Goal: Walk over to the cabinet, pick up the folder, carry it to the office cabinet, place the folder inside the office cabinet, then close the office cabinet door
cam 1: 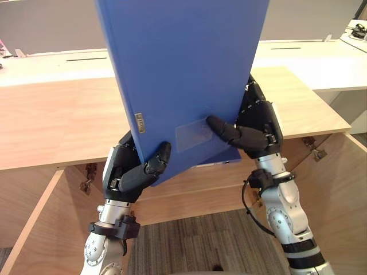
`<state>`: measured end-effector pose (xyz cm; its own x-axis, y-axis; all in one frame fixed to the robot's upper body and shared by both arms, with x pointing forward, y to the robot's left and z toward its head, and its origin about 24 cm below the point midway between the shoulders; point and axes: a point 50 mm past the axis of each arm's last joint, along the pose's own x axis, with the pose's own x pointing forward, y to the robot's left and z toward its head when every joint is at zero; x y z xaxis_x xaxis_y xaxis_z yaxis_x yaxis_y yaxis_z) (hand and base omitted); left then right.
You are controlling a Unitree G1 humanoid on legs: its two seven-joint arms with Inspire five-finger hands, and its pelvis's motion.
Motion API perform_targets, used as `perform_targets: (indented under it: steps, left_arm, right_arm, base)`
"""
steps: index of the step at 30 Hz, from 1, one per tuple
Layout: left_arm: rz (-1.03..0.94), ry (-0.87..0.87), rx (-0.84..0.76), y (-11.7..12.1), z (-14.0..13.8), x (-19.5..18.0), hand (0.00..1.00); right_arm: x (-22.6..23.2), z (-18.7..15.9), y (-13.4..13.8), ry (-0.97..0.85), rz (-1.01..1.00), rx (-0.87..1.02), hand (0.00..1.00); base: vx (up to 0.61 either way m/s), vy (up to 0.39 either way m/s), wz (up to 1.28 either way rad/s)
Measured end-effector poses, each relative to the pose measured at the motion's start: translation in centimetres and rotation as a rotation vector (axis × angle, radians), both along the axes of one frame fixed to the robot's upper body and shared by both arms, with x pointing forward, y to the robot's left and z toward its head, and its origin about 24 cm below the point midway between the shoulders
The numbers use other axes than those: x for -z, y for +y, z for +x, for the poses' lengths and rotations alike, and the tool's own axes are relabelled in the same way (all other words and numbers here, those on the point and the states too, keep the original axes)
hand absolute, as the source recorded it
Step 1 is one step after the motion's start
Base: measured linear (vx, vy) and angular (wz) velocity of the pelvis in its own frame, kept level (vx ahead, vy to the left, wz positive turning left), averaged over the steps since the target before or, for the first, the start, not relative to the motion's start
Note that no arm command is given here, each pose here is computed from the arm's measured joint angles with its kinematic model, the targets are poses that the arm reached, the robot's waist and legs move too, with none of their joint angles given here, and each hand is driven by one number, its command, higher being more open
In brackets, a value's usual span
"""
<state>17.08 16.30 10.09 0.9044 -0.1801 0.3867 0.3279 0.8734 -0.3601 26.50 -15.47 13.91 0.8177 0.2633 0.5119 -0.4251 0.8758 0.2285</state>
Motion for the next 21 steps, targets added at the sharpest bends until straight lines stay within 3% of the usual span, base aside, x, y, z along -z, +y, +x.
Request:
perform_targets:
  steps: [10, 11, 21]
  left_arm:
    - [0.029, 0.000, -0.013, 0.7, 0.0, -0.1, 0.00]
    - [0.039, -0.004, -0.021, 0.8, 0.0, -0.1, 1.00]
    - [0.012, -0.050, -0.169, 1.6, 0.2, -0.7, 1.00]
  right_arm:
    - [0.5, 0.0, 0.3, 0.016, -0.036, -0.090, 0.00]
    - [0.5, -0.1, 0.3, 0.014, -0.041, -0.094, 0.00]
    - [1.6, -1.0, 0.4, 0.022, 0.001, -0.002, 0.00]
  base:
    - [-0.02, -0.032, 0.09]
    - [-0.03, -0.035, 0.02]
    - [-0.03, -0.033, 0.05]
